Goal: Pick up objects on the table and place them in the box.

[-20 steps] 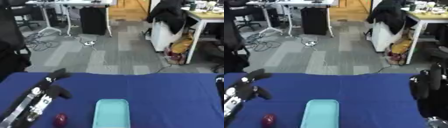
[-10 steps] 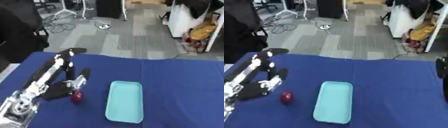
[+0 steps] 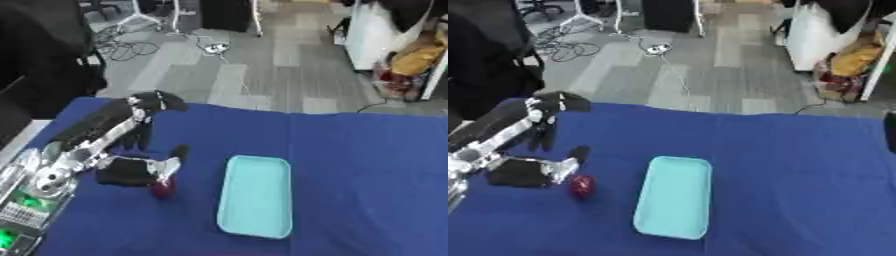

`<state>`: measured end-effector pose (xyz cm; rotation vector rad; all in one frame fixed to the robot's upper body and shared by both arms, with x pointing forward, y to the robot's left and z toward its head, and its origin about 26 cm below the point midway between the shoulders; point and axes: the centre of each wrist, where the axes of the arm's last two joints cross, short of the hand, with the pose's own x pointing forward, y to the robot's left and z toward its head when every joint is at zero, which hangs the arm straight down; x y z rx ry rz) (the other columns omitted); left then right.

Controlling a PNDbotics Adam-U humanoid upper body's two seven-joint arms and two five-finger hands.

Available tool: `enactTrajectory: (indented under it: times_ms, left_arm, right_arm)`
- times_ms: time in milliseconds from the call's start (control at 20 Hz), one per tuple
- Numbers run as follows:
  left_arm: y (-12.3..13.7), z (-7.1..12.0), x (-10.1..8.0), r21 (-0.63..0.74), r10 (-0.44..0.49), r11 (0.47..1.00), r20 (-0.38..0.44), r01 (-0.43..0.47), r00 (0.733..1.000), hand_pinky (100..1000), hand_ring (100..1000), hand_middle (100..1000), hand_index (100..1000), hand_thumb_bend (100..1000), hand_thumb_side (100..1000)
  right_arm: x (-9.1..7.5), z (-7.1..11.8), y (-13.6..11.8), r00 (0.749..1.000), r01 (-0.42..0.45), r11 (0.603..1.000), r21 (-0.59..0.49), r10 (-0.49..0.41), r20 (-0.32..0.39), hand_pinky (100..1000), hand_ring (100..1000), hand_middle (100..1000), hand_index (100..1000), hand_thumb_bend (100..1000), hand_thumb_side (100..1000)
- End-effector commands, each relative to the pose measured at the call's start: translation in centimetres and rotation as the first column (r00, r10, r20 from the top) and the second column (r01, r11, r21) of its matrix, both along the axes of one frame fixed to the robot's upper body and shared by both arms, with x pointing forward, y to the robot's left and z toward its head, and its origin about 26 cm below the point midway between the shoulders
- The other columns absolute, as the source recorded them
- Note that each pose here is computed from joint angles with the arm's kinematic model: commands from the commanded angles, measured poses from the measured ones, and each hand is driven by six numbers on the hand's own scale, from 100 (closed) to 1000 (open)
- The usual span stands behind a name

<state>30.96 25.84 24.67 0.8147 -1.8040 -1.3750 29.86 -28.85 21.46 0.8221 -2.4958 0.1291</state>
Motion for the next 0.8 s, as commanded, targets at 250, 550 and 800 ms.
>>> enactTrajectory:
  times_ms: [250, 550, 800]
  left_arm:
    - [1.0, 2.2, 0.6, 0.308, 0.006, 0.951, -0.015, -0.001, 1.000, 253, 448, 794, 866, 416, 279]
    - [1.9, 3.0, 2.1, 0.482, 0.009, 0.875, -0.094, 0.038, 0.996, 320, 485, 822, 862, 546, 275]
    - [2.5, 3.0, 3.7, 0.559, 0.040, 0.828, -0.147, 0.049, 0.988, 306, 465, 782, 845, 589, 280]
  right_arm:
    - [-0.1, 1.1, 0.1, 1.000, -0.007, 1.000, -0.030, 0.008, 0.019, 191, 302, 384, 770, 100, 904]
    - [-0.1, 1.2, 0.1, 1.000, -0.018, 0.999, -0.035, 0.018, 0.007, 191, 302, 384, 770, 100, 902]
    - [-0.1, 1.3, 0.0, 1.000, -0.002, 1.000, -0.011, 0.002, -0.008, 189, 300, 378, 760, 100, 901]
